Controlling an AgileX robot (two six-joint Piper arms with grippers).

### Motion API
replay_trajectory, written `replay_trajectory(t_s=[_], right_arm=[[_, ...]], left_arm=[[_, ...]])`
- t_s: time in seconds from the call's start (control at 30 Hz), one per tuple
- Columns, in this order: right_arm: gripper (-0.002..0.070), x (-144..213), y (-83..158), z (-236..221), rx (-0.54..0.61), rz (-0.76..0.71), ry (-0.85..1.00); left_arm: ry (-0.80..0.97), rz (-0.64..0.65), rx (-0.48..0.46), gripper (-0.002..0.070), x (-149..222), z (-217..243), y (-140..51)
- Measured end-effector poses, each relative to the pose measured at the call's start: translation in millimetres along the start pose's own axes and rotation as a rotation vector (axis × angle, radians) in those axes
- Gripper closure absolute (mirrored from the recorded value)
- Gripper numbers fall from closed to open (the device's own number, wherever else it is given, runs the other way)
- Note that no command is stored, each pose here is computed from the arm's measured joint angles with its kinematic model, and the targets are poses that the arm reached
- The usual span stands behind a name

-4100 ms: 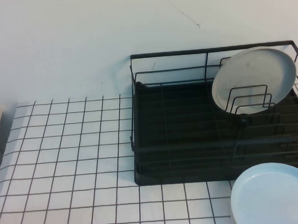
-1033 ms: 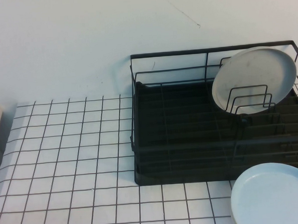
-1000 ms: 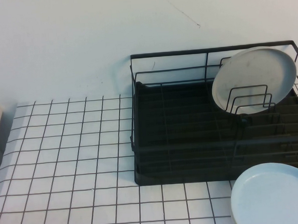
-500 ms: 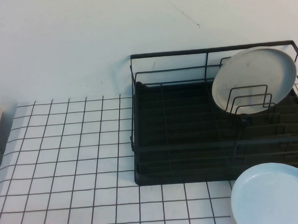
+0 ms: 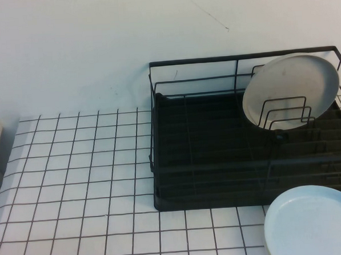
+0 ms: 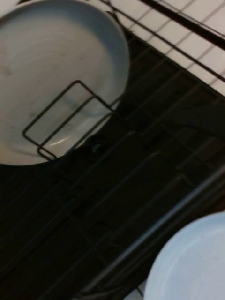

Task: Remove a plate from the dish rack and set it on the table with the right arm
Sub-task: Grasp the plate from the shelf

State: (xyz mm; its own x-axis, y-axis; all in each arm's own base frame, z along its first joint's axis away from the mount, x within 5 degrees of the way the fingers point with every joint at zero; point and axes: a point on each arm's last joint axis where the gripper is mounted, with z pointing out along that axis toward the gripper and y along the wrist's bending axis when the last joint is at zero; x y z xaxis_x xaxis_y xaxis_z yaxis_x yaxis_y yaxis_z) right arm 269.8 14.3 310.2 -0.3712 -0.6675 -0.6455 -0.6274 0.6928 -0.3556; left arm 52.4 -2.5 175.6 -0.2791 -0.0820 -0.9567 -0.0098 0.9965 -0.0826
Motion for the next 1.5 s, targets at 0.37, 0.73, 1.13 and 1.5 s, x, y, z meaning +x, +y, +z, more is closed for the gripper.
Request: replay_trajectory(t_s=[0.37, 0.73, 1.13, 1.5], right_arm=[[0.0119, -26.0, -46.2, 73.8, -0.014, -0.239, -0.139], [0.0192, -18.3, -73.6, 144.1, -0.021, -0.194, -0.107], [0.0626, -15.0, -77.9, 164.5, 0.008, -0.084, -0.158], [0.0651, -62.6, -88.4, 90.3, 0.139, -0.046, -0.358]], left_arm=[[0.0, 0.0, 0.0, 0.0678, 0.0, 0.0, 0.0], [0.0, 0.0, 0.0, 0.0678, 0.0, 0.0, 0.0], [0.0, 0.0, 0.0, 0.0678, 0.0, 0.0, 0.0], [0.0, 0.0, 0.0, 0.0678, 0.0, 0.0, 0.0]])
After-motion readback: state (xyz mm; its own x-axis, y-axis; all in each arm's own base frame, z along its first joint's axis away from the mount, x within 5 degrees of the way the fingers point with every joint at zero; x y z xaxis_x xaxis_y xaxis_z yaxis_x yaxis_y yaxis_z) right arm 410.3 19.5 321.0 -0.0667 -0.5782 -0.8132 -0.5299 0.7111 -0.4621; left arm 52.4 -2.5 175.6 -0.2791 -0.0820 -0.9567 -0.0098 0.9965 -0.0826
